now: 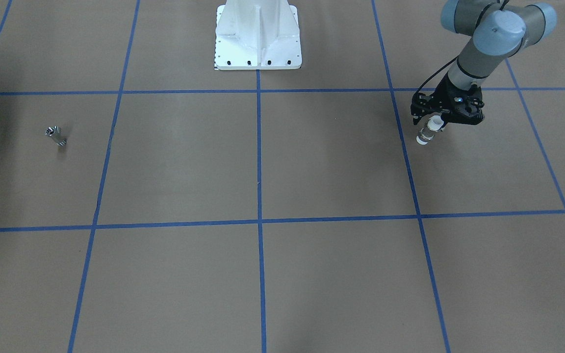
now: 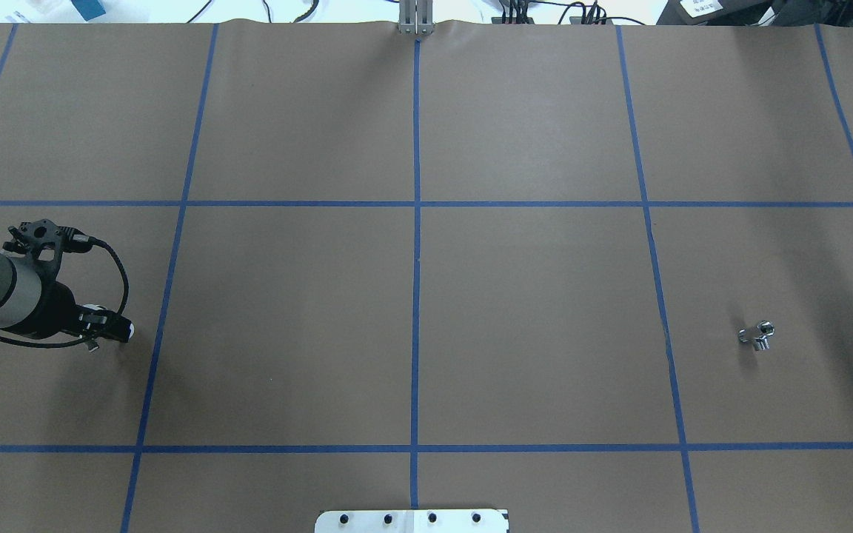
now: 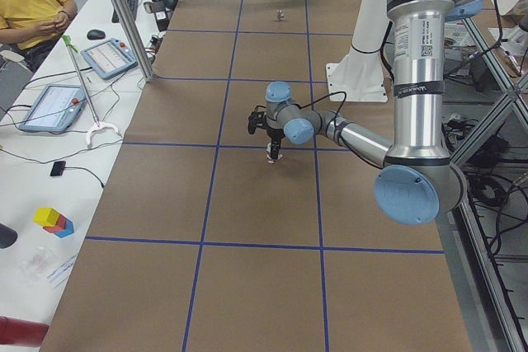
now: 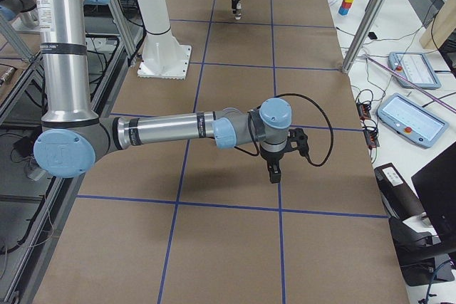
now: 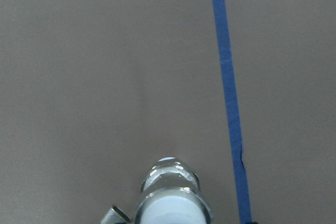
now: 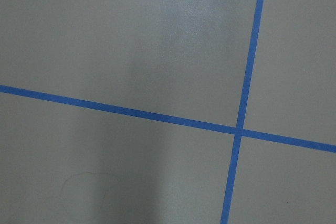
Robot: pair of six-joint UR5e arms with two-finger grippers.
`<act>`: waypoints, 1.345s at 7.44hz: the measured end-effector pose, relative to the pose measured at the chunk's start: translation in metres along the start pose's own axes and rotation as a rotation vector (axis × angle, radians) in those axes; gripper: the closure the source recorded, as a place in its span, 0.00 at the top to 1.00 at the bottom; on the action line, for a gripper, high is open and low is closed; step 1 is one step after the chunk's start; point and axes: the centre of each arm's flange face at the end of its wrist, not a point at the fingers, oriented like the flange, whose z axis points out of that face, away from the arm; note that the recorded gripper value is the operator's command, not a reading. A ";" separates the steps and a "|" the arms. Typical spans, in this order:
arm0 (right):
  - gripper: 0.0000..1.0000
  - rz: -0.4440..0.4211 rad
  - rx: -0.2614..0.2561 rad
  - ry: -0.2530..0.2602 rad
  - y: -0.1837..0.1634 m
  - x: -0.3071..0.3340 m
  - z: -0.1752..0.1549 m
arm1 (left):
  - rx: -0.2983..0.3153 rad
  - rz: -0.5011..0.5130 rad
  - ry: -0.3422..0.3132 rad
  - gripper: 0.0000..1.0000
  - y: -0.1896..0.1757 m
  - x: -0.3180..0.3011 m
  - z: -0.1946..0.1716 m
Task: Assemble PPR valve and pipe with both arms
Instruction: 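Close the left gripper on the white valve fitting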
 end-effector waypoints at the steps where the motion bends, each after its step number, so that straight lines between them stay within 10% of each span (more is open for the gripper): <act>1: 1.00 0.000 0.000 0.000 0.000 0.000 0.000 | 0.001 -0.002 -0.002 0.79 -0.001 -0.001 0.000; 10: 1.00 -0.001 -0.003 0.000 0.000 0.000 0.002 | 0.004 -0.006 -0.007 0.72 -0.006 -0.001 -0.002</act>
